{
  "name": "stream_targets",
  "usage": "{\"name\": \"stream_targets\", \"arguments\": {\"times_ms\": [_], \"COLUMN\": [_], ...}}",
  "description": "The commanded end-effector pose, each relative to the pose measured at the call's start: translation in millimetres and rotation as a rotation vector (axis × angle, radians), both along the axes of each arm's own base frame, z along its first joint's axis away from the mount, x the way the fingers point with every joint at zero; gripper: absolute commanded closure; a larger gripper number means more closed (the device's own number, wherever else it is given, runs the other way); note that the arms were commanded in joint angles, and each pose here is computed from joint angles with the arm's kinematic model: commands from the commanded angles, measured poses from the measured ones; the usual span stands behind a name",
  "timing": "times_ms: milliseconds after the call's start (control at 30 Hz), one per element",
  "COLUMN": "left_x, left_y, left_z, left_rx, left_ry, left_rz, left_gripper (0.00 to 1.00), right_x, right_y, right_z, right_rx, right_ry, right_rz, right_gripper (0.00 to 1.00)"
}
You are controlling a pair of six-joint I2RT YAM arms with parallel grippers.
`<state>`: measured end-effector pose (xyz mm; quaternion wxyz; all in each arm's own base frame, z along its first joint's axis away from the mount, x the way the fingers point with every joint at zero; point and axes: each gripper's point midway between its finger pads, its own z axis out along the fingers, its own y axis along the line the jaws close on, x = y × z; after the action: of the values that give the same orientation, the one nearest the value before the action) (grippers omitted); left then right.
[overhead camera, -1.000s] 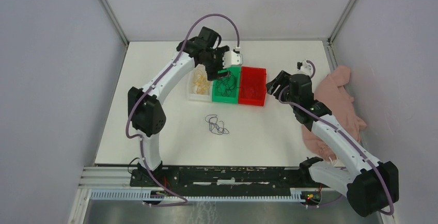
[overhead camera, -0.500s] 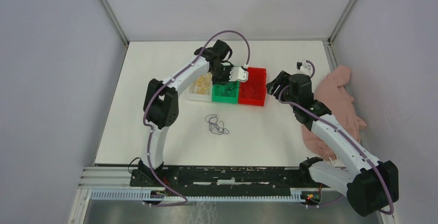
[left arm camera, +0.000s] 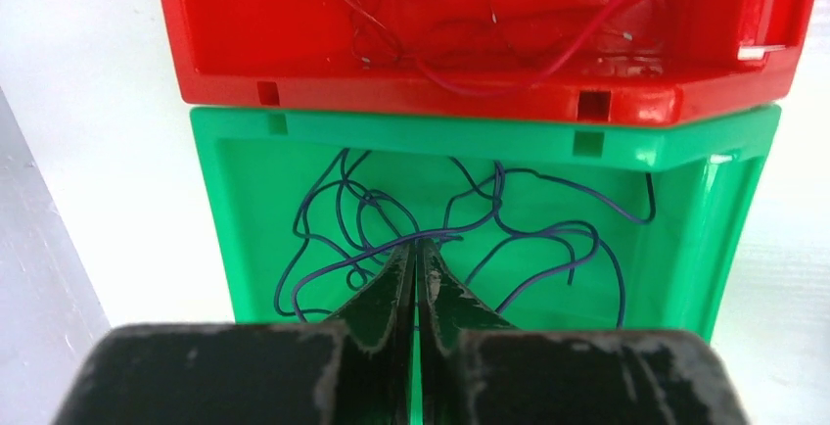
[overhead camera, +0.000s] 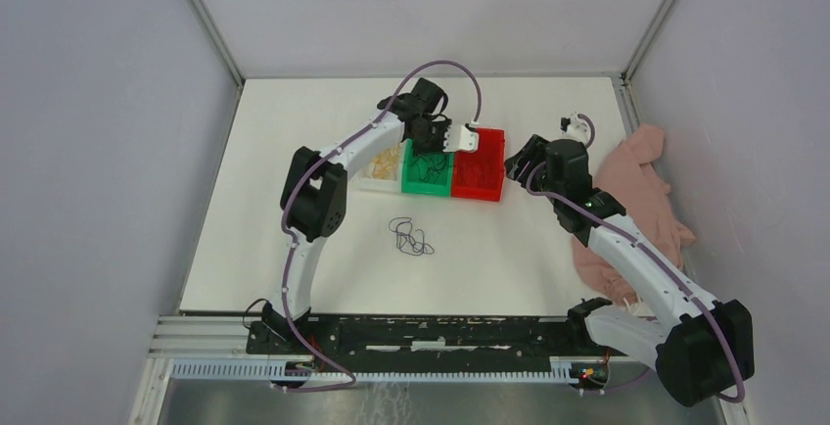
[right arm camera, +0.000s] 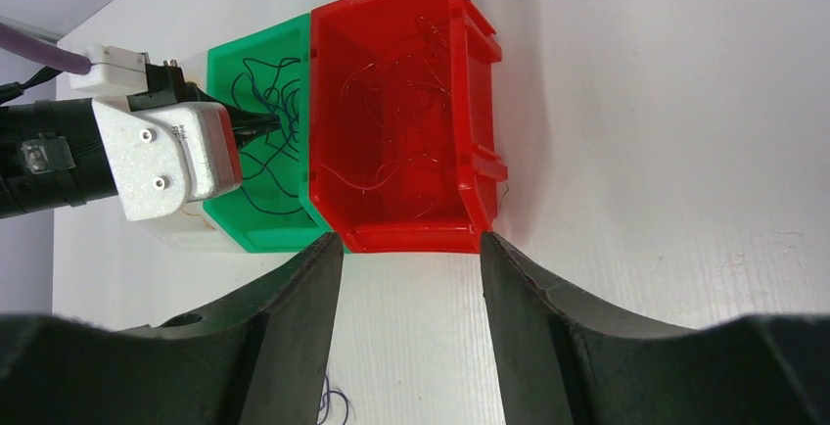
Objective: Untangle the cables
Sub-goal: Place the cable in the bin, then pick up the cable at the center of the board.
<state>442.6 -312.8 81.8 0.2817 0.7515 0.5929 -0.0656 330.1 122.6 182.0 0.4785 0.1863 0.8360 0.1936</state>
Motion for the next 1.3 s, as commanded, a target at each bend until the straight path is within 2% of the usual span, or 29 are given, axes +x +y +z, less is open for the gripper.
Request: {"name": "stream_targets", "arguments": {"times_ms": [0, 67, 133, 233, 300, 367, 600, 667, 767, 867, 1000, 1100, 1167, 1267], "left_x": [13.7, 10.1, 3.9, -5.7, -14.6, -23.0, -48.4, -47.5, -41.0, -40.0, -55.8, -67.1, -70.2, -74.7], "left_y": [-10.8, -10.4, -7.9, -4.9, -0.7, 5.0, 39.6, 51.8, 75.4, 110.9, 149.0, 171.8, 185.3, 201.6], "left_z": [15.1, 32.7, 51.7, 82.1, 101.8, 116.9, 148.0, 164.3, 194.0, 217.8, 219.2, 214.4, 214.3, 218.4], "left_rx": [-0.042, -0.055, -0.064, -0.089, -0.099, -0.103, -0.072, -0.115, -0.248, -0.376, -0.438, -0.447, -0.464, -0.488], "left_ry": [-0.073, -0.087, -0.095, -0.095, -0.097, -0.097, -0.047, -0.036, 0.002, 0.027, 0.023, -0.029, -0.077, -0.135], "left_rz": [0.004, -0.011, -0.021, -0.016, -0.022, -0.02, 0.017, 0.072, 0.202, 0.36, 0.516, 0.615, 0.687, 0.769], "left_gripper": [0.83, 0.64, 0.52, 0.17, 0.07, 0.0, 0.0, 0.01, 0.01, 0.01, 0.01, 0.0, 0.0, 0.0], "right_x": [9.4, 9.5, 9.3, 7.9, 6.4, 3.7, -11.7, -21.5, -41.1, -59.7, -85.9, -97.4, -100.7, -94.6], "right_y": [2.1, 2.3, 4.3, 10.3, 15.2, 18.9, 48.0, 75.4, 122.7, 173.0, 225.4, 249.6, 262.2, 263.7], "right_z": [20.0, 22.3, 24.5, 26.4, 25.1, 24.3, 27.7, 34.9, 31.0, 3.7, -38.1, -75.5, -94.6, -121.0], "right_rx": [0.023, 0.023, 0.027, 0.035, 0.035, 0.029, 0.006, -0.017, -0.086, -0.135, -0.25, -0.353, -0.411, -0.487], "right_ry": [-0.068, -0.075, -0.081, -0.088, -0.08, -0.072, -0.085, -0.107, -0.118, -0.059, 0.028, 0.13, 0.145, 0.195], "right_rz": [-0.001, 0.003, 0.014, 0.053, 0.083, 0.109, 0.266, 0.377, 0.568, 0.767, 0.949, 0.991, 0.989, 0.94], "right_gripper": [0.4, 0.39, 0.38, 0.36, 0.34, 0.33, 0.27, 0.26, 0.24, 0.22, 0.19, 0.2, 0.21, 0.31]}}
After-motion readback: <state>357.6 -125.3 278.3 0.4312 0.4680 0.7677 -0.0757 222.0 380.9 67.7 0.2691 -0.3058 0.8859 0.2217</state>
